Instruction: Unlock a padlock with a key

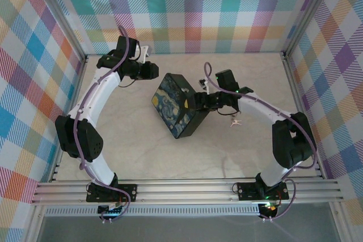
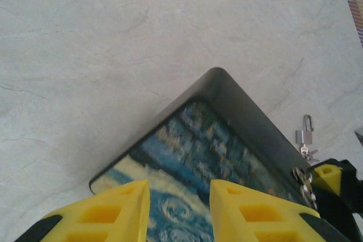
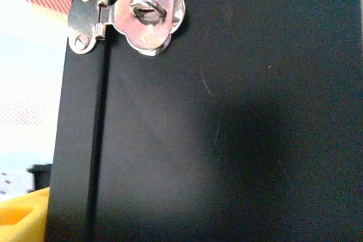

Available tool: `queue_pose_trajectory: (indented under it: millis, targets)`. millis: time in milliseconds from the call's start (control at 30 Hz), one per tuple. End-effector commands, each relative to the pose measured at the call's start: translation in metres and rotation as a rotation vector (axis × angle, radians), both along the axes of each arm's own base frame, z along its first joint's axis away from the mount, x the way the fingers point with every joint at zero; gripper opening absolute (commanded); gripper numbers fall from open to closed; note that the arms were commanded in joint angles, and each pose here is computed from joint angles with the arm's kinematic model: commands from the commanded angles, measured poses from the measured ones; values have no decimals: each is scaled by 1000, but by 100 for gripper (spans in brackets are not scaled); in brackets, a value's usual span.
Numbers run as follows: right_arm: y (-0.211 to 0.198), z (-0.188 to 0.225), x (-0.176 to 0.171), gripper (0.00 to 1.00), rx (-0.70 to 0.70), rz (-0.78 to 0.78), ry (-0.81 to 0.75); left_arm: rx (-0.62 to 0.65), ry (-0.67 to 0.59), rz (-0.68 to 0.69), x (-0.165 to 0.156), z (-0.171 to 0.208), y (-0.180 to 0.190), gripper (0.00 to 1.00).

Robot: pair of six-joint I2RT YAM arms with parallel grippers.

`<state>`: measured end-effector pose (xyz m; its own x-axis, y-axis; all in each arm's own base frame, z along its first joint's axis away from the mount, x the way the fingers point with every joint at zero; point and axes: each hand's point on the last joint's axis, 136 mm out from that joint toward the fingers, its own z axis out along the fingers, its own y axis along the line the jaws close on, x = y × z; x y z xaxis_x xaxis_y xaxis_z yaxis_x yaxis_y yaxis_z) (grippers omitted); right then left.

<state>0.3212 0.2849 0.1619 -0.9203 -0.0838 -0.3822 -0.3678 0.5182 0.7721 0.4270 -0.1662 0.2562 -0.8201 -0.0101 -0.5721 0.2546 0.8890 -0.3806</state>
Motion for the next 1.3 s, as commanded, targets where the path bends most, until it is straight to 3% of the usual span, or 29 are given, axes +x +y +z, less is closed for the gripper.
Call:
queue_pose_trajectory:
  millis: [0, 367, 800, 1267]
  targets:
    - [8, 18, 20, 82, 195, -55, 39, -10, -8, -10, -12, 9, 5, 33]
    - [0, -19, 32, 100, 156, -93, 8, -11, 107, 13, -22, -56, -14, 33]
    - [-10, -40, 31, 100, 26, -92, 13, 118, 144, 61, -9, -125, -41, 30]
    - [-36, -31, 36, 100, -104, -159, -16, 241, 199, 115, -16, -181, -24, 29]
